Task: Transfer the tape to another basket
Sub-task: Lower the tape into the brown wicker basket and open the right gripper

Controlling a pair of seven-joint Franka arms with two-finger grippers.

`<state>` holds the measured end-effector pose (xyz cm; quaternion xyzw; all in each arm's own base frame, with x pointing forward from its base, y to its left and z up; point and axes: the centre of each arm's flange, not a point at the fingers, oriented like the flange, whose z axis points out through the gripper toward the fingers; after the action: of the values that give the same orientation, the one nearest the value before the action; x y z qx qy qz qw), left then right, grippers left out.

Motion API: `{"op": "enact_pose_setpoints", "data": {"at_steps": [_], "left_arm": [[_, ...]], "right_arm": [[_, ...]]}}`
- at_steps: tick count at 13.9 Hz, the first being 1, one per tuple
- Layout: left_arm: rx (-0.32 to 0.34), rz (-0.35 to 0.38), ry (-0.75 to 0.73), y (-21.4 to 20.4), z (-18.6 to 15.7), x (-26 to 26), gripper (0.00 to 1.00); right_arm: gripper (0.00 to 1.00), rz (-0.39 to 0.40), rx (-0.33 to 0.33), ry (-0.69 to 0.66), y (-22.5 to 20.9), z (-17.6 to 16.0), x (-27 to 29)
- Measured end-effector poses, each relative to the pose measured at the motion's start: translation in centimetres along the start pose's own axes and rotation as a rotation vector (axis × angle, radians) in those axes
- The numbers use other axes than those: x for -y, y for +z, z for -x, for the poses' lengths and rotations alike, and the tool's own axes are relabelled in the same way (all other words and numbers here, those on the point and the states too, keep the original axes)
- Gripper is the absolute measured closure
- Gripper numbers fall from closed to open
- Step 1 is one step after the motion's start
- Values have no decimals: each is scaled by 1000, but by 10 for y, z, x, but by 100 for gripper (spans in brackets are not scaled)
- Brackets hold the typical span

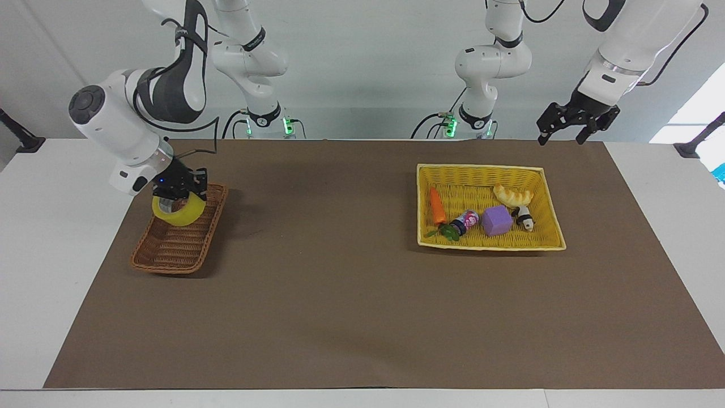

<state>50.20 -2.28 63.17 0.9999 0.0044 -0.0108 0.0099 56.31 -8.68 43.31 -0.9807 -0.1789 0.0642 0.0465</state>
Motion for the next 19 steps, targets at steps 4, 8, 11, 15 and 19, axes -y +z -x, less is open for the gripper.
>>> {"op": "enact_pose_setpoints", "data": {"at_steps": [4,8,11,15,19], "left_arm": [[37,-20,23,-19,-23,-1,0],[47,-18,30,-14,-30,0,0],[48,-18,30,-14,-30,0,0],[48,-18,30,-14,-30,0,0],[48,-18,30,-14,-30,0,0]], "right_arm": [[78,63,28,-172,19,-10,-6],[78,121,19,-367,37,-16,-13],[78,104,45,-386,53,-13,-11],[78,79,74,-398,76,-3,-9],[78,77,75,-398,89,2,-11]]}}
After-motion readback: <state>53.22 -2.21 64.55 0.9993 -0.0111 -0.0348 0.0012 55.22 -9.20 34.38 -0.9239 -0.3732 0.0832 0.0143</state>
